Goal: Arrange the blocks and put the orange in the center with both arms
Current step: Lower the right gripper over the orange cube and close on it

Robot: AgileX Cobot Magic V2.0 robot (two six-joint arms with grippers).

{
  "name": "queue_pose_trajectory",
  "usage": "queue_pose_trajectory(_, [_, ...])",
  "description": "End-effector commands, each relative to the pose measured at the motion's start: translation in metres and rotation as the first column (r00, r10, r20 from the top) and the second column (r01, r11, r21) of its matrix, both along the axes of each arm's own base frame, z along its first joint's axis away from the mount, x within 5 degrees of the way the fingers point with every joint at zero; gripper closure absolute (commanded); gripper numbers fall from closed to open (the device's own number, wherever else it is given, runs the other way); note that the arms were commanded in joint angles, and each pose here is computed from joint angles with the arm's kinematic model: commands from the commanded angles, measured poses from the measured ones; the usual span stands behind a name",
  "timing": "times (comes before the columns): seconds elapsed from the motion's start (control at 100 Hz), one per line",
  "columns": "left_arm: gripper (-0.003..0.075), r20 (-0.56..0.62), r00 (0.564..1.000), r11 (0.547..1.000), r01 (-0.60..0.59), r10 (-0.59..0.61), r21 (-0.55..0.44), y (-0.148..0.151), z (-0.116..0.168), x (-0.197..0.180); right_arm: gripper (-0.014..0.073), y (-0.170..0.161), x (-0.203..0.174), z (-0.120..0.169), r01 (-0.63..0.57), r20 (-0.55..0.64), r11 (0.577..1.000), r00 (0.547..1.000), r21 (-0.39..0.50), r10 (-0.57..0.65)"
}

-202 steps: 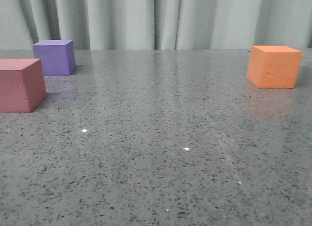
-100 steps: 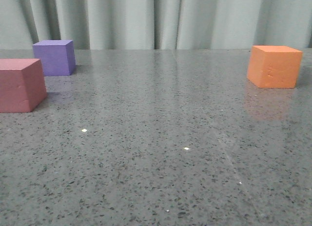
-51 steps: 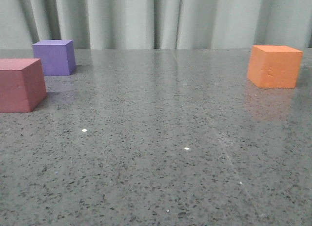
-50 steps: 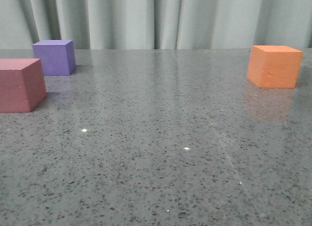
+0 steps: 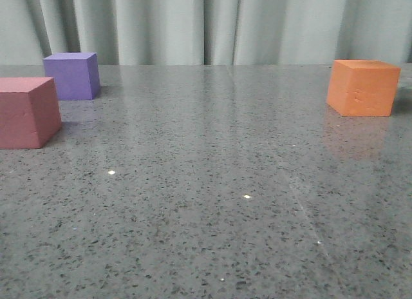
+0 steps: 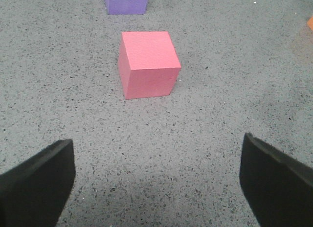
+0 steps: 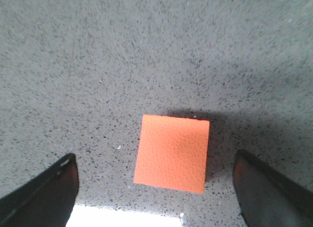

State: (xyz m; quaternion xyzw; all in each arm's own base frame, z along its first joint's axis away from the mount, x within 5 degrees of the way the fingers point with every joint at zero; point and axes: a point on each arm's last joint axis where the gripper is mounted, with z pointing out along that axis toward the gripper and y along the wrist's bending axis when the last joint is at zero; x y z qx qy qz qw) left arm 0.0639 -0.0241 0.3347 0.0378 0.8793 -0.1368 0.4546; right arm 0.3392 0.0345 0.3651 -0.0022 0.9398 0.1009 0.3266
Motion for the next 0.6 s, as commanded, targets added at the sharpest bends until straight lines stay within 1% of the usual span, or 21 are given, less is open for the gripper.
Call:
queue_pose_trajectory(0.0, [0.0081,0.074,0.997,0.999,-0.004,0.006,-0.038,-0.001,0.015,0.004,-0.0038,0.0,0.004,0.013,-0.003,0.072,1.0,0.997,0.004,0.003])
queue_pose_trajectory(0.24, [0.0081,0.074,0.997,0.999,-0.004,0.007,-0.037,-0.001,0.015,0.004,-0.0038,0.001,0.021,-0.012,-0.004,0.0,1.0,1.0,-0.001,0.004])
queue_pose_trajectory(0.59, [0.0081,0.074,0.997,0.999,-0.004,0.007,-0.037,-0.001,0.015,0.004,-0.0038,0.002,0.037,-0.039,-0.004,-0.072,1.0,0.997,-0.008,0.003])
